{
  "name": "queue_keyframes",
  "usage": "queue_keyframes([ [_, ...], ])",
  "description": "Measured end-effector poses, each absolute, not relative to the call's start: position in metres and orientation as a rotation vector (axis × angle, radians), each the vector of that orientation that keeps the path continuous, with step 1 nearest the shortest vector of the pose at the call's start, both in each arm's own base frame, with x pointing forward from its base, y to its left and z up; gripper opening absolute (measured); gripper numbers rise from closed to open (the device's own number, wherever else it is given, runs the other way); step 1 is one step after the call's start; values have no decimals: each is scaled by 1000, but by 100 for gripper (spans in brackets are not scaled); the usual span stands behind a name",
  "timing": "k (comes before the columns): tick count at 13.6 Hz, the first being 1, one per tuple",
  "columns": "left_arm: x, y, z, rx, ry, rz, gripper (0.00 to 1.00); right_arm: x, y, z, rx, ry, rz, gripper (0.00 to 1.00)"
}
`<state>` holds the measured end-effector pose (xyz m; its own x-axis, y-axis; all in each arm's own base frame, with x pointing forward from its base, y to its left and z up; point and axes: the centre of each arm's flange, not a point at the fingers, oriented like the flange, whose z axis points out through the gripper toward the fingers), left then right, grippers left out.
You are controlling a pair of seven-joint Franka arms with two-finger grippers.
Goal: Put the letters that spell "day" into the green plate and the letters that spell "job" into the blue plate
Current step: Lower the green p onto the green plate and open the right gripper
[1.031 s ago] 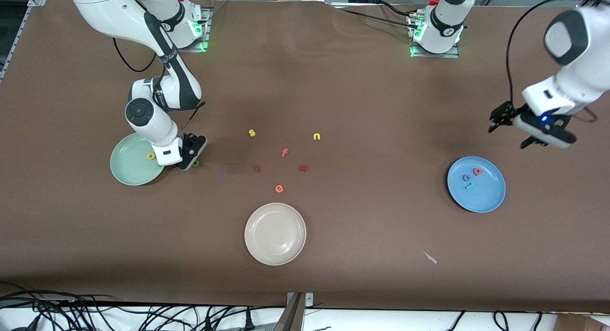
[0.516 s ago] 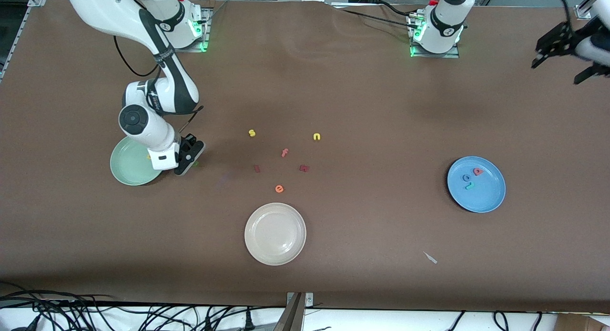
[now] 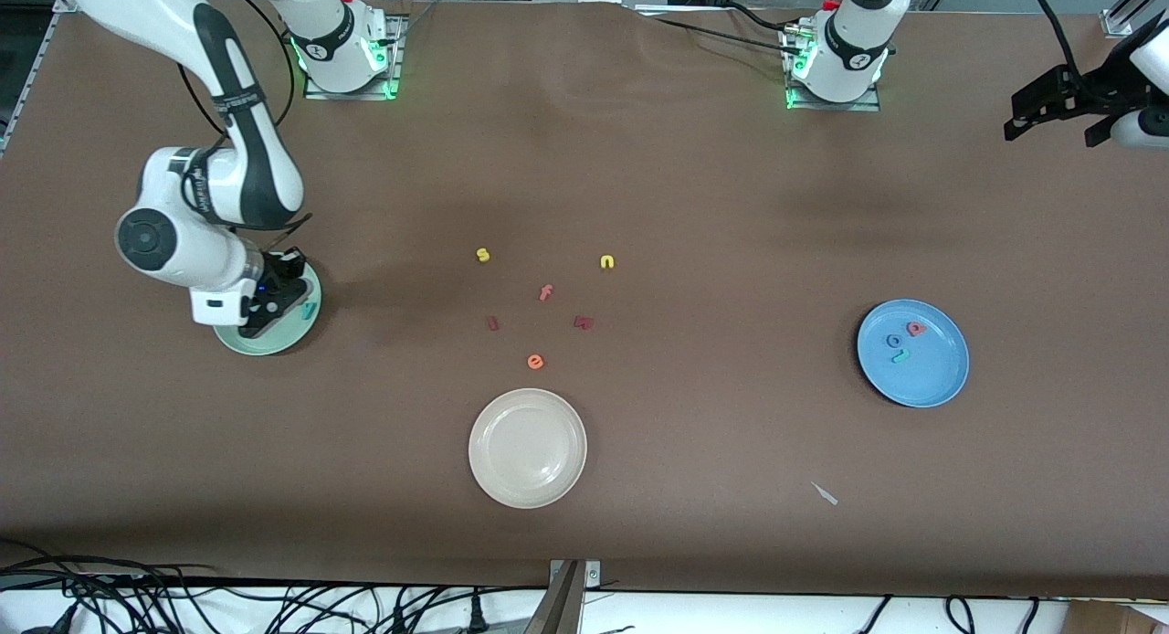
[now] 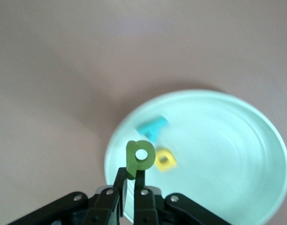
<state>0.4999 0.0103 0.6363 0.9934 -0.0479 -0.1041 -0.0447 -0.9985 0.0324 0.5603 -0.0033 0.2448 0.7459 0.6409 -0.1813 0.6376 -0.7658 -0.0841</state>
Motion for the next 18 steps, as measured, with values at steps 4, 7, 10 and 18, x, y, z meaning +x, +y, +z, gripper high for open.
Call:
queue_keyframes([
  [4,508,-15,646,3112,-129,-152,100,554,-48,237,-2972,-908,353,22],
  [7,508,-12,646,3112,-119,-152,100,560,-31,243,-3019,-758,367,56],
  [10,509,-10,647,3112,-112,-151,100,576,16,277,-3049,-557,456,88],
  [18,510,-9,647,3112,-111,-151,100,580,137,359,-3138,-246,652,100],
])
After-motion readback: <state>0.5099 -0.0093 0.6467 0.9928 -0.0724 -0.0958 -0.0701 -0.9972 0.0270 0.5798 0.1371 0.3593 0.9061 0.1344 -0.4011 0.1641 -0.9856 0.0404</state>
